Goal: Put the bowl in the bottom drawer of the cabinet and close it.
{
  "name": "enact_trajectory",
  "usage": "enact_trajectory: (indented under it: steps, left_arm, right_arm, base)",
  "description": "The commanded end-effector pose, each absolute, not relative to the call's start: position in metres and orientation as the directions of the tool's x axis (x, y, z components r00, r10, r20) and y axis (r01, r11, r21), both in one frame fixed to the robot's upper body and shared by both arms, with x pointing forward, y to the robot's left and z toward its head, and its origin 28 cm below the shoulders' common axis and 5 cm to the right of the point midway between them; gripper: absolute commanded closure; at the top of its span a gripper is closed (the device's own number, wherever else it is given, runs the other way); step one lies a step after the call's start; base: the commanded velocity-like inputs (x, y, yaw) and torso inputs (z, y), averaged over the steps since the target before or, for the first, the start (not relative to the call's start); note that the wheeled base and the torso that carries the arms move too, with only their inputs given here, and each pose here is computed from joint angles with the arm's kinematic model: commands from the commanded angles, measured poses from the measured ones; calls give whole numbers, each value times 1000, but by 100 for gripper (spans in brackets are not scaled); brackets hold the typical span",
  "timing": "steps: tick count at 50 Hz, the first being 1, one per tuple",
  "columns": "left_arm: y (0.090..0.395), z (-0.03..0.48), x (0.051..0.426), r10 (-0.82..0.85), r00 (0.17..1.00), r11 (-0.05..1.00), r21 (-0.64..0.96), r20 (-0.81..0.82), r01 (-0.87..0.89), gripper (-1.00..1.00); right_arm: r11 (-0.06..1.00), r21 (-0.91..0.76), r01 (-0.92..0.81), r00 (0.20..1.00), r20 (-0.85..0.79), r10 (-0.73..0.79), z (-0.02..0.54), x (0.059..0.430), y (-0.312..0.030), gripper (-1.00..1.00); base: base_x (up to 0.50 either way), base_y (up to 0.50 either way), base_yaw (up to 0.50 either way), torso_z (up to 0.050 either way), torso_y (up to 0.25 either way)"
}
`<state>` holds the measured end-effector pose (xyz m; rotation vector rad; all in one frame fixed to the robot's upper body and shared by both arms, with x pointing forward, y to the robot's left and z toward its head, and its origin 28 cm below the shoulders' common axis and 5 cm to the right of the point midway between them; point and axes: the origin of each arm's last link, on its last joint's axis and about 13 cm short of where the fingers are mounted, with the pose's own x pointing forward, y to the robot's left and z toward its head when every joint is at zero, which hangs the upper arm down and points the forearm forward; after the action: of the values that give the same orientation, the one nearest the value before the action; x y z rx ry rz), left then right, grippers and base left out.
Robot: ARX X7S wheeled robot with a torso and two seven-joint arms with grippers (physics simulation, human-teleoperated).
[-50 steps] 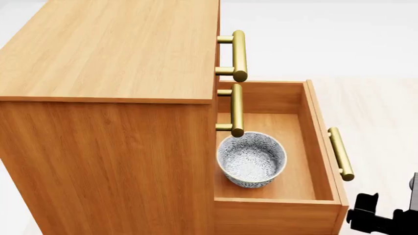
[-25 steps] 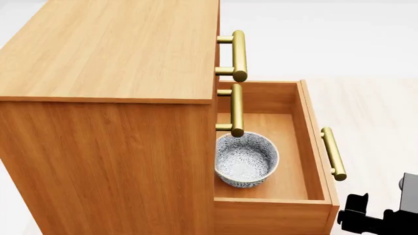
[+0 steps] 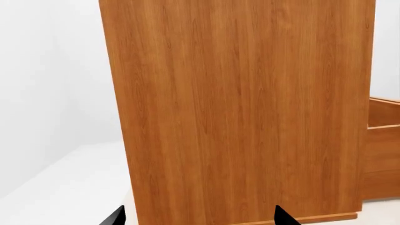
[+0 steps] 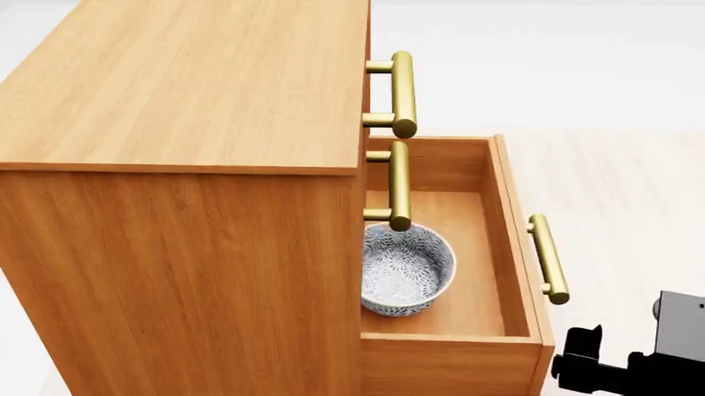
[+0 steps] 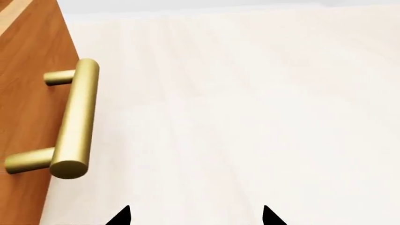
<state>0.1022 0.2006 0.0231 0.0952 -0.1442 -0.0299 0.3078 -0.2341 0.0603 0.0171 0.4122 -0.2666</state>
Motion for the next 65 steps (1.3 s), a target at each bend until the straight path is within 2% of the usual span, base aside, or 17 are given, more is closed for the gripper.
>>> enact_trajectory:
  steps: [1, 65]
  left_arm:
    - [201, 23, 102, -36, 989, 995, 96, 143, 22, -100]
    - [201, 23, 103, -33, 989, 996, 92, 144, 20, -100]
  right_arm:
    - [973, -20, 231, 887, -406, -219, 59, 311, -224, -100]
    - [989, -10, 145, 904, -406, -136, 59, 316, -197, -100]
  base:
    - [0, 0, 0, 0, 0]
    - [0, 0, 0, 0, 0]
